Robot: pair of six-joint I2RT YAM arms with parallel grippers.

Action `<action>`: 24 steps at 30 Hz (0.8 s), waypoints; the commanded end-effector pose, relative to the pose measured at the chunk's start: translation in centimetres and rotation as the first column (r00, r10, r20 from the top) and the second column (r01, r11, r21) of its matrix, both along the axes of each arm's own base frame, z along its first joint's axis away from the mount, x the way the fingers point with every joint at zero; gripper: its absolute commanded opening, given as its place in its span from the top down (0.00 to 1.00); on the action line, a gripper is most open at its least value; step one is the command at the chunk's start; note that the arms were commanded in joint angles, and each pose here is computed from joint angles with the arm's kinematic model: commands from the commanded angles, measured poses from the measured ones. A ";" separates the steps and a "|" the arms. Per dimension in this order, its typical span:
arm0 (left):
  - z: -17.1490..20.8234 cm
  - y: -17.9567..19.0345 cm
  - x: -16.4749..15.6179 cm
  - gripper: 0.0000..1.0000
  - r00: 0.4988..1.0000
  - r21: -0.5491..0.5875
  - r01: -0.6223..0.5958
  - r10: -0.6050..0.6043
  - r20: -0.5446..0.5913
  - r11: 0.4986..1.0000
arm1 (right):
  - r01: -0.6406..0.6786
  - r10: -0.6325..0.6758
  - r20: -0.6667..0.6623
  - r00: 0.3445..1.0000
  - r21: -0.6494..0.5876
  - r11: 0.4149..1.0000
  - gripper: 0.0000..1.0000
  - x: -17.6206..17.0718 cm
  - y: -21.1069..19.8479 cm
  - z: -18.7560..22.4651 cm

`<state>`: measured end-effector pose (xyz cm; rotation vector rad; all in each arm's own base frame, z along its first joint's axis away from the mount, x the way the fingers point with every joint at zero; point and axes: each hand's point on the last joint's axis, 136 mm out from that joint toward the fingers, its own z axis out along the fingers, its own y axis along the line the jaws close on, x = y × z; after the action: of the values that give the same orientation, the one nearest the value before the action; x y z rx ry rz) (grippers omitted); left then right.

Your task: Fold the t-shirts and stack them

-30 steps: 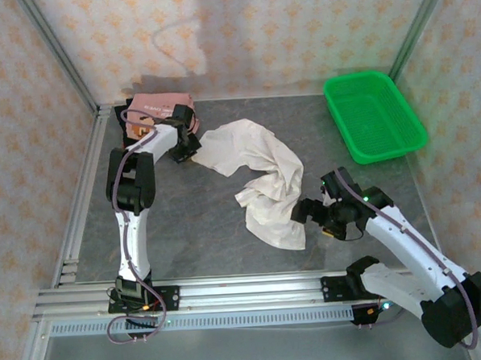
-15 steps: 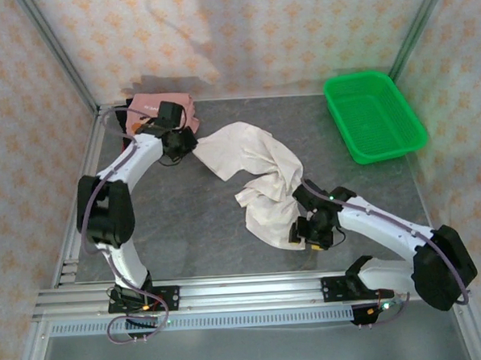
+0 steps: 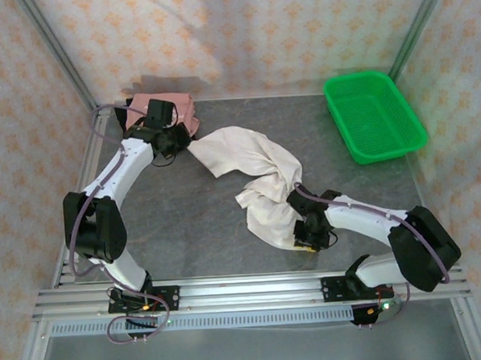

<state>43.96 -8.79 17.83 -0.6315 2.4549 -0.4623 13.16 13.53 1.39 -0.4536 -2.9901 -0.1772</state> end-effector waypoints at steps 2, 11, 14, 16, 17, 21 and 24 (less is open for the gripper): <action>2.3 1.5 -1.3 1.00 1.000 0.017 0.003 -0.003 0.030 1.000 | 0.011 0.005 0.154 0.988 -0.102 0.995 0.94 4.3 -0.7 0.1; 3.8 6.1 -2.8 1.00 0.998 0.080 -0.040 0.037 0.041 0.996 | 0.064 0.023 0.291 0.956 -0.286 0.956 1.00 6.7 -6.4 8.6; 3.8 7.8 -3.2 1.00 0.997 0.087 -0.070 0.066 0.040 0.994 | 0.073 0.035 0.281 0.959 -0.365 0.928 1.00 6.4 -9.2 10.4; 3.7 8.9 -3.5 1.00 0.995 0.095 -0.090 0.087 0.038 0.991 | 0.096 0.023 0.279 0.960 -0.406 0.909 1.00 6.4 -10.9 11.2; 3.8 9.3 -3.6 1.00 0.995 0.098 -0.096 0.092 0.039 0.991 | 0.114 0.009 0.283 0.959 -0.413 0.903 1.00 6.5 -11.7 11.5; 4.0 11.2 -4.3 1.00 0.992 0.114 -0.123 0.119 0.042 0.986 | 0.187 -0.040 0.323 0.946 -0.441 0.878 1.00 7.5 -14.4 13.3; 4.2 12.5 -5.0 1.00 0.990 0.127 -0.142 0.138 0.043 0.982 | 0.255 -0.074 0.379 0.923 -0.456 0.853 1.00 8.8 -16.6 15.5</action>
<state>40.49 2.57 21.31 -0.7464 2.3651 -0.2943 21.66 -0.38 14.09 -0.8231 -3.2940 0.4085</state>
